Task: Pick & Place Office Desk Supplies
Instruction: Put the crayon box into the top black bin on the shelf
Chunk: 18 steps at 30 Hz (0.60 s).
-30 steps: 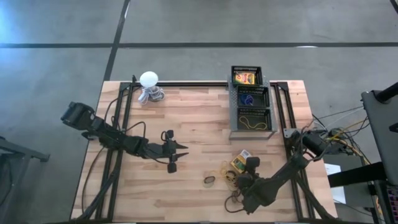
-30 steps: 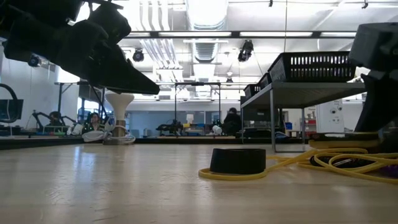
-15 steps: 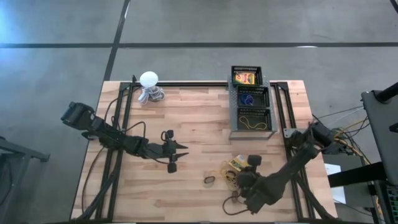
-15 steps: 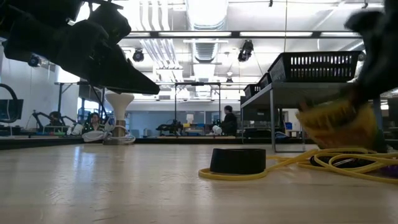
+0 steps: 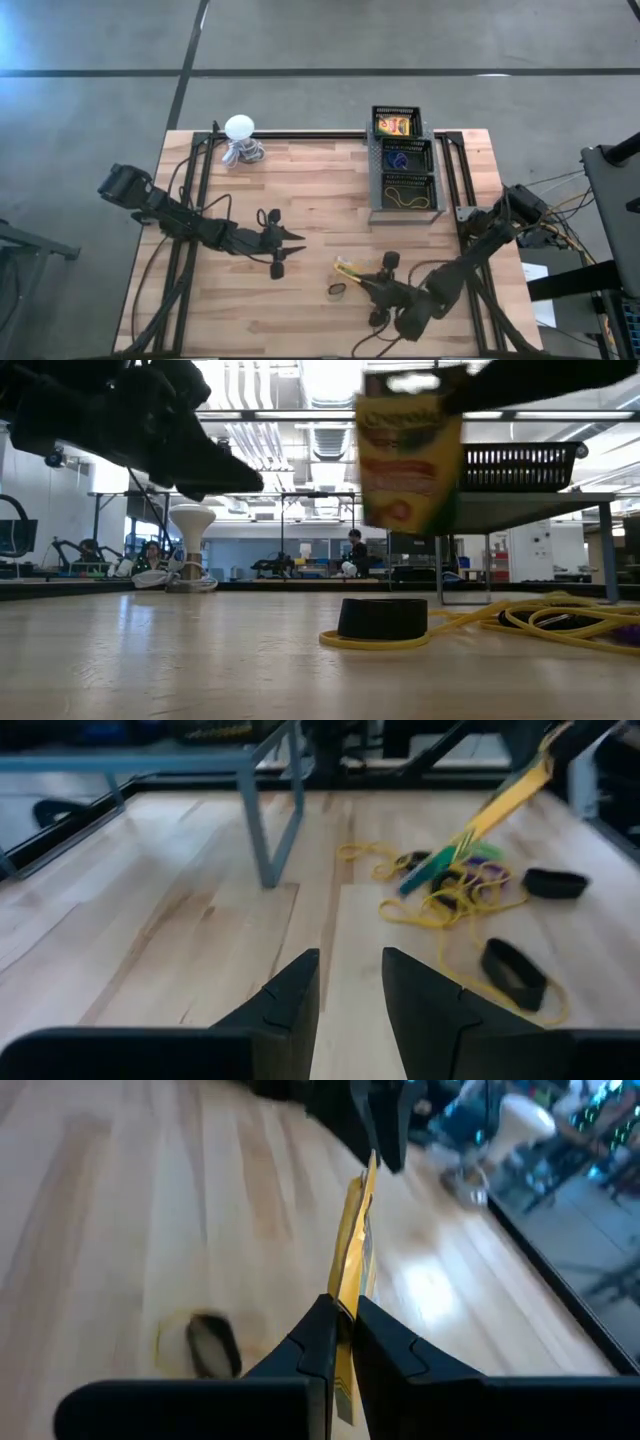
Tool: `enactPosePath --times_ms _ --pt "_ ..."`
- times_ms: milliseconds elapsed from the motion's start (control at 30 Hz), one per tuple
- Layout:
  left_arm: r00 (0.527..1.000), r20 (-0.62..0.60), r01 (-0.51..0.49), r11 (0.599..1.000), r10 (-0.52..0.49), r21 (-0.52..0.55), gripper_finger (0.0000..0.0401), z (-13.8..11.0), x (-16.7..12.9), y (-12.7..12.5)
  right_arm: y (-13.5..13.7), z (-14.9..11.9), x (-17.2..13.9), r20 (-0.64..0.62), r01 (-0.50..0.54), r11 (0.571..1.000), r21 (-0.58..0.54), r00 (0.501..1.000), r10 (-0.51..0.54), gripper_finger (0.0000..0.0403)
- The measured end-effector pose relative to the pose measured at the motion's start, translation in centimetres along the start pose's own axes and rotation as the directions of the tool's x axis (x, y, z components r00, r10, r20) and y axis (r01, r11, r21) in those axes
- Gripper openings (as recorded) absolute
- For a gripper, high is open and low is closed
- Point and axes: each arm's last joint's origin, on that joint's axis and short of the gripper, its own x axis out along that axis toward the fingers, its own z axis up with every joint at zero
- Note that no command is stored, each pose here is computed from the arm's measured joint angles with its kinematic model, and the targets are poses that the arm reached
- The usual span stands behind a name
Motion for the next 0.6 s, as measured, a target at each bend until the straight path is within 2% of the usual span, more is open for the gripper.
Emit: enactPosePath --times_ms 133,200,300,400,500,600 --pt "0.997 0.040 0.063 0.998 -0.063 0.016 0.0115 0.3 0.1 -0.3 -0.1 -0.1 0.4 0.202 -0.097 0.994 0.043 0.976 0.086 0.0022" --pt "0.991 0.066 0.112 0.993 -0.114 0.029 0.0115 0.4 0.3 -0.5 -0.7 -0.2 0.3 0.320 -0.165 0.985 0.057 0.937 0.139 0.0022" --pt "0.979 0.085 0.181 0.982 -0.185 0.046 0.0115 0.1 0.7 -0.9 -2.0 -0.6 0.1 0.465 -0.210 0.974 0.088 0.873 0.147 0.0022" --pt "0.961 0.102 0.253 0.965 -0.259 0.064 0.0115 0.1 1.3 -1.4 -3.3 -1.3 -0.2 0.542 -0.217 0.968 0.122 0.832 0.119 0.0022" --pt "0.934 0.112 0.328 0.939 -0.338 0.104 0.0118 0.3 2.2 -2.1 -3.9 -1.7 -0.1 0.607 -0.305 0.948 0.095 0.772 0.187 0.0022" --pt "0.925 0.129 0.344 0.932 -0.357 0.111 0.0135 1.1 3.4 -2.8 -4.2 -1.5 0.2 0.642 -0.379 0.923 0.074 0.726 0.246 0.0022"
